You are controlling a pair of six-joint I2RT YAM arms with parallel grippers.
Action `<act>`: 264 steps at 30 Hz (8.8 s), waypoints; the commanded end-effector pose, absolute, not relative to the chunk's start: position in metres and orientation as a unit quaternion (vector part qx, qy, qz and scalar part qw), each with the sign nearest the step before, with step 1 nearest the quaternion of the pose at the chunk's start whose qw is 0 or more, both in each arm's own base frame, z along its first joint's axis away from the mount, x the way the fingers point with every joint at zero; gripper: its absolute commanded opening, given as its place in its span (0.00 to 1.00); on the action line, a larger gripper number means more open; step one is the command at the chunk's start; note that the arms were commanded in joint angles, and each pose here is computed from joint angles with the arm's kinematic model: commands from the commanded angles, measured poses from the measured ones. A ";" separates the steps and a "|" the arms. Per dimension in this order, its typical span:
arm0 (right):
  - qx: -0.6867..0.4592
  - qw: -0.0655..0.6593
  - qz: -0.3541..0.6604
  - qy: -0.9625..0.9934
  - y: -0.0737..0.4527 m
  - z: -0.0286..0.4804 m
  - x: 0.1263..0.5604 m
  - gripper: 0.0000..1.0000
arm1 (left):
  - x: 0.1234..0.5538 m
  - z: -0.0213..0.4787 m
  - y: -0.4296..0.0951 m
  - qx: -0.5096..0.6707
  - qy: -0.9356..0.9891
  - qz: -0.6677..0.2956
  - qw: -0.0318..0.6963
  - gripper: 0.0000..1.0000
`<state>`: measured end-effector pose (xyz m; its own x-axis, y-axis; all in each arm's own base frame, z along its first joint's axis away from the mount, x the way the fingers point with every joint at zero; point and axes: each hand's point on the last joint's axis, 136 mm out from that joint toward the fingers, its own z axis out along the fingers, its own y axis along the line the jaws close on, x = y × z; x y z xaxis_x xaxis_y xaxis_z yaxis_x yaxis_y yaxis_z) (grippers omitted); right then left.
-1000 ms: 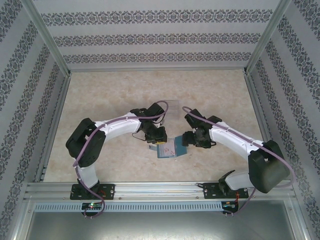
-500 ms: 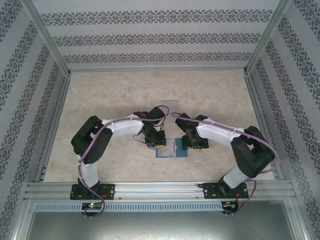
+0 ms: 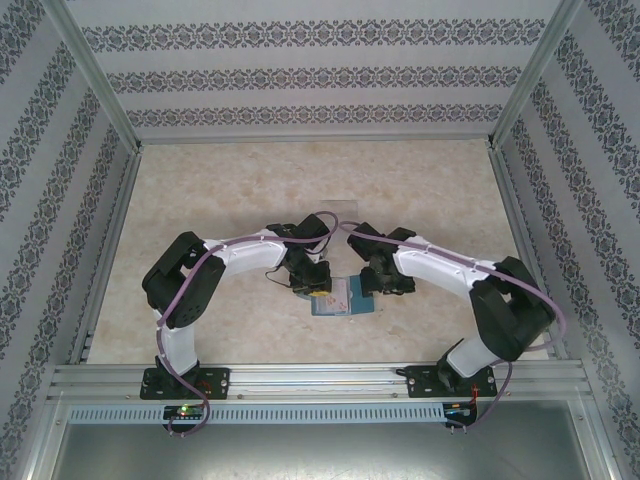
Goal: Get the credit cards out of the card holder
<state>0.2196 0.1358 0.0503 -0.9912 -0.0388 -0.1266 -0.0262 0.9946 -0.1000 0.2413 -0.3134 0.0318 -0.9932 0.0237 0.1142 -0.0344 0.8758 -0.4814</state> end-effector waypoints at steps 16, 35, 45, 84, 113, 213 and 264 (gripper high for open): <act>0.013 0.111 0.161 0.981 0.200 0.109 0.230 0.38 | 0.237 0.032 -0.305 0.000 -0.968 0.245 0.056 0.13; 0.068 0.012 0.277 0.958 0.214 0.046 0.216 0.26 | 0.237 0.031 -0.302 0.000 -0.970 0.238 0.055 0.11; 0.051 0.018 0.332 0.942 0.224 0.033 0.221 0.28 | 0.236 0.028 -0.301 0.002 -0.971 0.234 0.058 0.11; -0.005 -0.003 0.397 0.918 0.239 0.018 0.218 0.20 | 0.236 0.019 -0.295 -0.003 -0.976 0.205 0.067 0.11; 0.013 0.013 0.351 0.936 0.208 0.021 0.216 0.00 | 0.233 0.017 -0.284 -0.001 -0.981 0.184 0.066 0.11; -0.084 0.093 0.222 0.967 0.205 0.091 0.233 0.00 | 0.269 0.081 -0.262 0.029 -0.970 0.236 -0.045 0.28; -0.692 0.057 0.035 0.718 0.226 0.111 0.406 0.00 | 0.243 0.060 -0.167 0.142 -0.963 0.225 -0.039 0.27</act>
<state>0.4141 0.2289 0.1136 -0.0579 -0.9870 -0.1499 -0.9943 0.0706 -0.0805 0.2449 -0.1713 0.0547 -0.9628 -0.2698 -0.0117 -0.2387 0.8706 -0.4302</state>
